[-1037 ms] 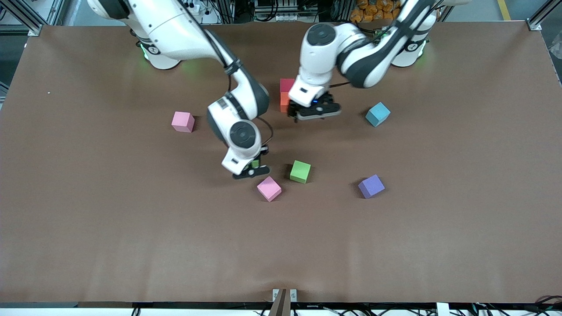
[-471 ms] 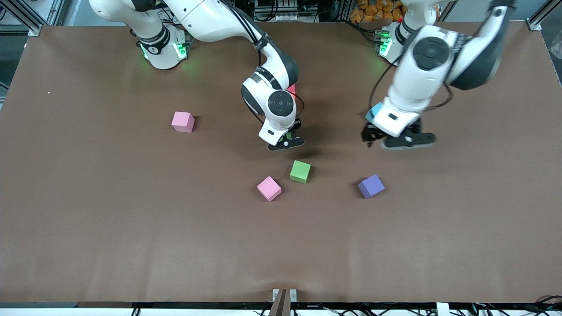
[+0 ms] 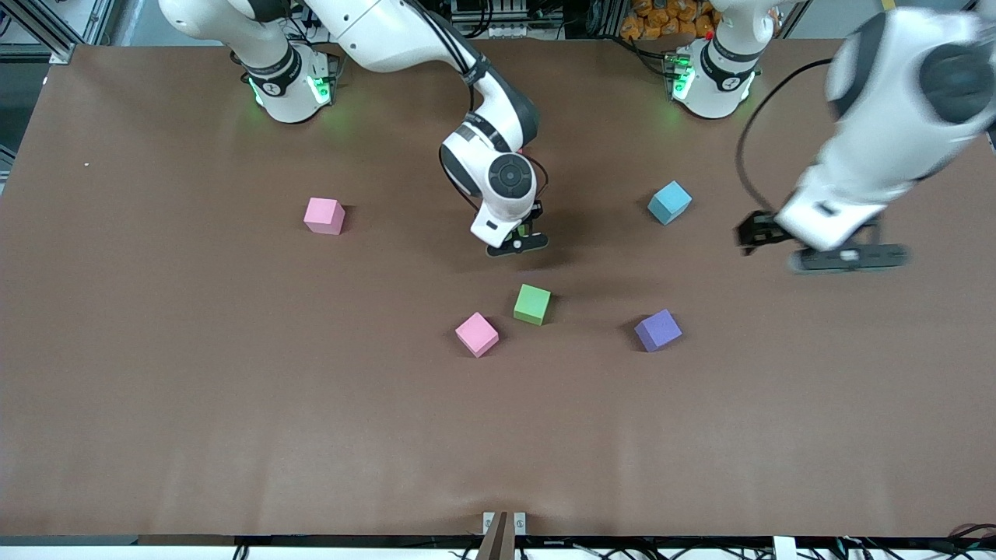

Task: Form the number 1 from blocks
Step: 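Open the left gripper and withdraw while the right gripper carries green, then set the green cube against the orange cube and open the right gripper, then grasp the purple cube with the left gripper while the right gripper grasps pink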

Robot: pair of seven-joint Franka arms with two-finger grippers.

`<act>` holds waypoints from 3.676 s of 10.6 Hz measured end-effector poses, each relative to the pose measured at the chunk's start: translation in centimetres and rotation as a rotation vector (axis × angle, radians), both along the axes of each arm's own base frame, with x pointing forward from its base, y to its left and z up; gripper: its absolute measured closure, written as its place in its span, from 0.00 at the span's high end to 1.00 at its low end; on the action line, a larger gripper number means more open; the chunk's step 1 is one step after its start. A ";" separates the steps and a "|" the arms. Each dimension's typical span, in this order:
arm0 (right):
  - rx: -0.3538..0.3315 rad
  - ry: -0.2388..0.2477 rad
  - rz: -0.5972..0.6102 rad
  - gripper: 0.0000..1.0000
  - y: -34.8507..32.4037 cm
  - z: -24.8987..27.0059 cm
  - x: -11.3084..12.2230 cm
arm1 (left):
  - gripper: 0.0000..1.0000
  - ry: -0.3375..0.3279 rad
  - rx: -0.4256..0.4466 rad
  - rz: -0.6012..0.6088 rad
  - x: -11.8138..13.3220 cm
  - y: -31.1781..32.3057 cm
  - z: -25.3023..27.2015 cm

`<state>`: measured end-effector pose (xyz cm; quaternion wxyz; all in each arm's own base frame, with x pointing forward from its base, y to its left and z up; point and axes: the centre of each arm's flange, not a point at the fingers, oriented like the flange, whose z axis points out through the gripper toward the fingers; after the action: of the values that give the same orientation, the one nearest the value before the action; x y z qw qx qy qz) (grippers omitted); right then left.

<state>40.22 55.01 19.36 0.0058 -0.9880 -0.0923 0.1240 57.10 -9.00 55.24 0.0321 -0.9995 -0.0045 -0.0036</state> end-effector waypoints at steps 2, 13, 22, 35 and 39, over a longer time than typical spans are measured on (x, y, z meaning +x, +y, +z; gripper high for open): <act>-0.004 0.001 0.008 0.61 0.7 0.0 -1.0 | 1.00 0.018 0.005 0.016 -0.1 3.0 3.4; -0.030 0.020 0.031 0.61 0.8 -0.2 -3.8 | 1.00 0.027 -0.034 -0.037 -2.8 3.3 9.8; 0.038 -0.062 -0.229 1.00 -3.6 7.2 4.4 | 1.00 0.056 -0.030 -0.049 -3.2 2.6 9.3; 0.017 -0.104 -0.408 1.00 -24.8 10.3 20.9 | 1.00 0.115 -0.095 -0.095 4.8 -7.5 -17.7; -0.015 -0.122 -0.677 1.00 -19.9 8.5 21.7 | 1.00 0.137 -0.137 0.297 4.0 -10.1 -25.6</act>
<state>61.91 35.08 27.90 0.0338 -0.9682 0.2416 0.0564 61.11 -19.07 29.64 -0.0357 -0.9856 -0.1499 0.0698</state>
